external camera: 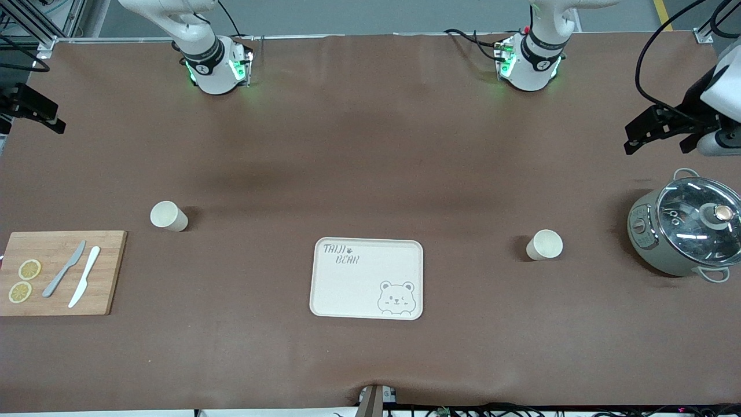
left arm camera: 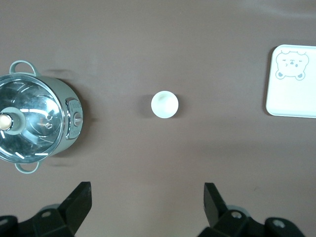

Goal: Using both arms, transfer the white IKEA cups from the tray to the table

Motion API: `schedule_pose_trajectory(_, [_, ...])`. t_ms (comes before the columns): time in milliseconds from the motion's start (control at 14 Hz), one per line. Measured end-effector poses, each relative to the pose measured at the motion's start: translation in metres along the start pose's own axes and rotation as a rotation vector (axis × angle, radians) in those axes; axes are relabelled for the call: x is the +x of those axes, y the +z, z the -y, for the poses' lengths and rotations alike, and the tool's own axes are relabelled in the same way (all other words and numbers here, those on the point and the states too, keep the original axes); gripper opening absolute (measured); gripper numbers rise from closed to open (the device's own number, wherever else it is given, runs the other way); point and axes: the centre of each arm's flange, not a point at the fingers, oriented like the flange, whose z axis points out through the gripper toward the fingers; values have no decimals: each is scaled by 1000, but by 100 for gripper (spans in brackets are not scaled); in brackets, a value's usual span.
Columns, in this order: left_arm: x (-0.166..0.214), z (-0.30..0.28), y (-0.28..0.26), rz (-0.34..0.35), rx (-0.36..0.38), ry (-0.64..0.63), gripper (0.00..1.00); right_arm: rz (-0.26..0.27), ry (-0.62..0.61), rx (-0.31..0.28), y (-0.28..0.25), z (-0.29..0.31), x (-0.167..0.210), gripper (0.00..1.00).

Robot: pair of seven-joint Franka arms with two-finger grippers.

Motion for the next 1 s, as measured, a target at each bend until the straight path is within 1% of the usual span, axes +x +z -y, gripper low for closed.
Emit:
schedule_pose_trajectory(357, [1,16,7,6,1,-28,100,-2,-1,0,0,1,0,100])
schedule_pose_trajectory(1000, [4,13,11,11,1,-24,100,-4,2,1,0,0,1,100])
